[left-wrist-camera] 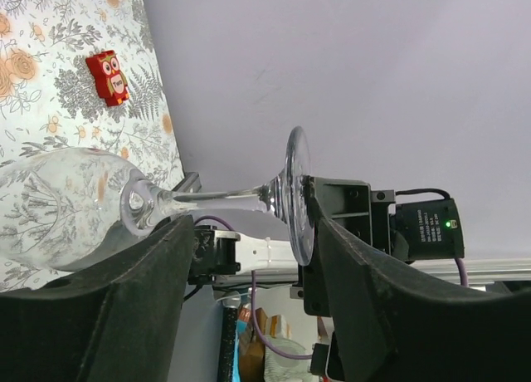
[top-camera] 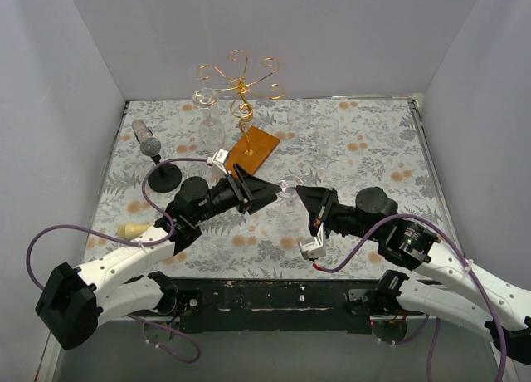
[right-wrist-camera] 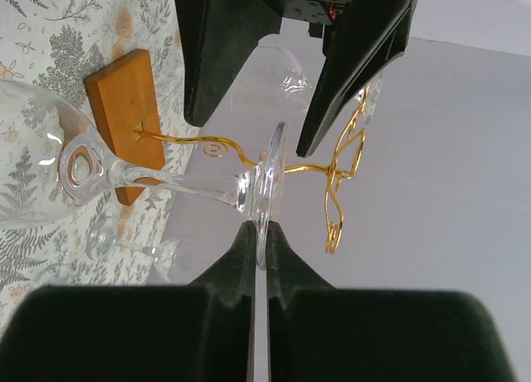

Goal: Place the wine glass upside down on the wine glass rack
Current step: Turn the wine glass upside down at the wine rack.

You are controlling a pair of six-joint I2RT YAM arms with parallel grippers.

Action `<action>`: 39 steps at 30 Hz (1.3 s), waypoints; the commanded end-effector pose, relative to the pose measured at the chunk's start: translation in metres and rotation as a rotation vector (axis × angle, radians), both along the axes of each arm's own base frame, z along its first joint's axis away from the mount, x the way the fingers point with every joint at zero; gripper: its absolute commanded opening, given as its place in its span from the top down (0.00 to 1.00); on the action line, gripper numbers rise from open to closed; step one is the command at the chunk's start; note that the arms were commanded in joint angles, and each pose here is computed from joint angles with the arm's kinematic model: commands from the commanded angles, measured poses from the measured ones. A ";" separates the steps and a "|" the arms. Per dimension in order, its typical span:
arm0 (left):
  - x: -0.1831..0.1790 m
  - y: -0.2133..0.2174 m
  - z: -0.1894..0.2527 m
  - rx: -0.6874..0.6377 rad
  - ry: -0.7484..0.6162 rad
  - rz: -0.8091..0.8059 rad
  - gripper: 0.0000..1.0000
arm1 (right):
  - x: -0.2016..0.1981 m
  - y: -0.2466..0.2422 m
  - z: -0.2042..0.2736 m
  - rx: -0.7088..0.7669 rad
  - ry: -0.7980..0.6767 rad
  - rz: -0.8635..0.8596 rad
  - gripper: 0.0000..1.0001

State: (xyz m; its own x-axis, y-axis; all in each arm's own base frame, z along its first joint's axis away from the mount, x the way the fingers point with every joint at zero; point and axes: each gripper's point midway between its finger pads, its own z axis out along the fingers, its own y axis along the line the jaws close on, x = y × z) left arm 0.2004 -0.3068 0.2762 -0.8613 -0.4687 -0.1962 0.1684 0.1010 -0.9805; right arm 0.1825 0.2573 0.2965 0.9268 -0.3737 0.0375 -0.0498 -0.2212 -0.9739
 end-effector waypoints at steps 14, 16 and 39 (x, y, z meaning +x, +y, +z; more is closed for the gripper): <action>0.002 -0.009 0.035 -0.148 0.113 0.014 0.80 | -0.005 0.007 0.031 0.104 -0.090 0.031 0.99; 0.002 -0.008 0.036 -0.158 0.114 0.019 0.85 | -0.006 0.008 0.031 0.103 -0.089 0.036 0.99; -0.001 0.029 0.044 -0.080 0.037 0.167 1.00 | -0.014 -0.009 0.016 0.066 -0.045 0.011 0.24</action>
